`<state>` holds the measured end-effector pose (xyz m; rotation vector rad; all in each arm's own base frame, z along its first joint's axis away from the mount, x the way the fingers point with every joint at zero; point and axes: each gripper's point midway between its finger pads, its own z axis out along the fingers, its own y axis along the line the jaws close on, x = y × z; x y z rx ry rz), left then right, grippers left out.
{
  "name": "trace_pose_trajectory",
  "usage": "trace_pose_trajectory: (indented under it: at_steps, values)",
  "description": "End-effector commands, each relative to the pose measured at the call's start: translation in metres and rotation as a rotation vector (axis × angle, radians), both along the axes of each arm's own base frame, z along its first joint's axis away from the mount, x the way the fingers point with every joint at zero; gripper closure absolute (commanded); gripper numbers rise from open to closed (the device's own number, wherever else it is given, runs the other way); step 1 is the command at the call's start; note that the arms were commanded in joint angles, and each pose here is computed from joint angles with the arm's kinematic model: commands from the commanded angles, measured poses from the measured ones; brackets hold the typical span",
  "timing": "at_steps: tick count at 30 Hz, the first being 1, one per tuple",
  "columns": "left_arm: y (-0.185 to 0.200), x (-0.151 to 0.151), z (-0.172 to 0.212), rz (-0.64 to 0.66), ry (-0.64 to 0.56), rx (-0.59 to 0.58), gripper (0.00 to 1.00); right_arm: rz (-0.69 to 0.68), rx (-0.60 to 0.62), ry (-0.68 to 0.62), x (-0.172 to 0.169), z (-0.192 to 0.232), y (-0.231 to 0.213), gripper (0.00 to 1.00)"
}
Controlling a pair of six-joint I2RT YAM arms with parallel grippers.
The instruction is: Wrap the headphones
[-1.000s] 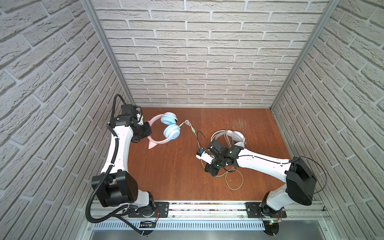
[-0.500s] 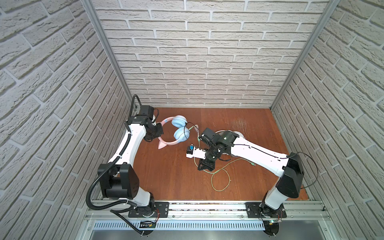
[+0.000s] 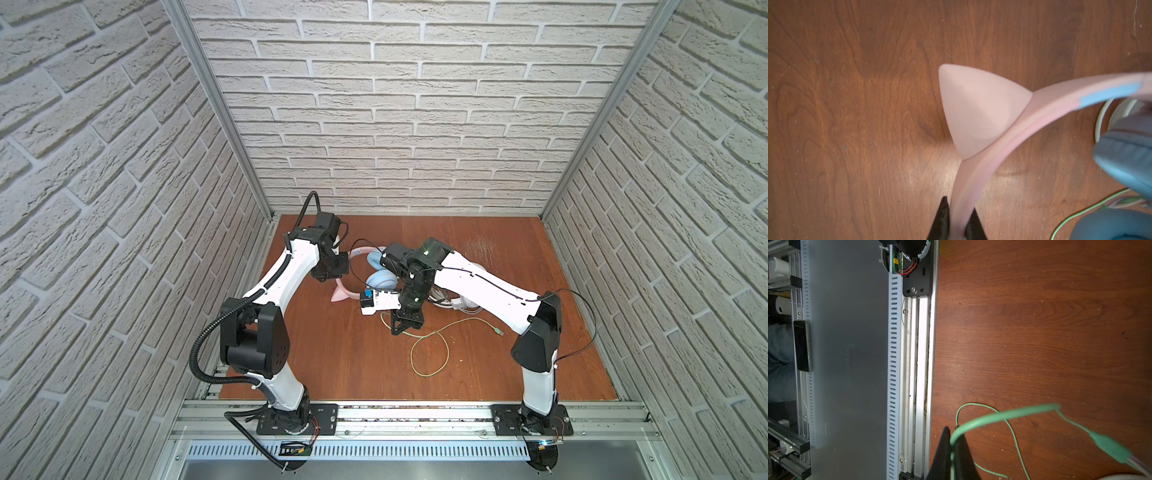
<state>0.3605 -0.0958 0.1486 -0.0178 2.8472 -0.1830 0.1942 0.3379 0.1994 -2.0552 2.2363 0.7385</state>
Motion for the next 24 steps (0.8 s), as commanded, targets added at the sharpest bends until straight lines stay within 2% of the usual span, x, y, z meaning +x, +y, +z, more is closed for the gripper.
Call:
trace_pose_trajectory:
  at_steps: [1,11,24]
  values:
    - [-0.016,-0.001,0.006,-0.091,-0.002,-0.025,1.0,0.035,0.024,-0.045,0.01,0.016,-0.01,0.94]
    - [-0.037,-0.015,-0.005,-0.209,0.035,-0.056,1.0,0.025,0.013,-0.109,0.052,0.007,-0.01,0.94]
    - [-0.058,-0.043,-0.007,-0.378,0.07,-0.054,1.0,-0.034,-0.016,-0.28,0.103,0.0,-0.018,0.94]
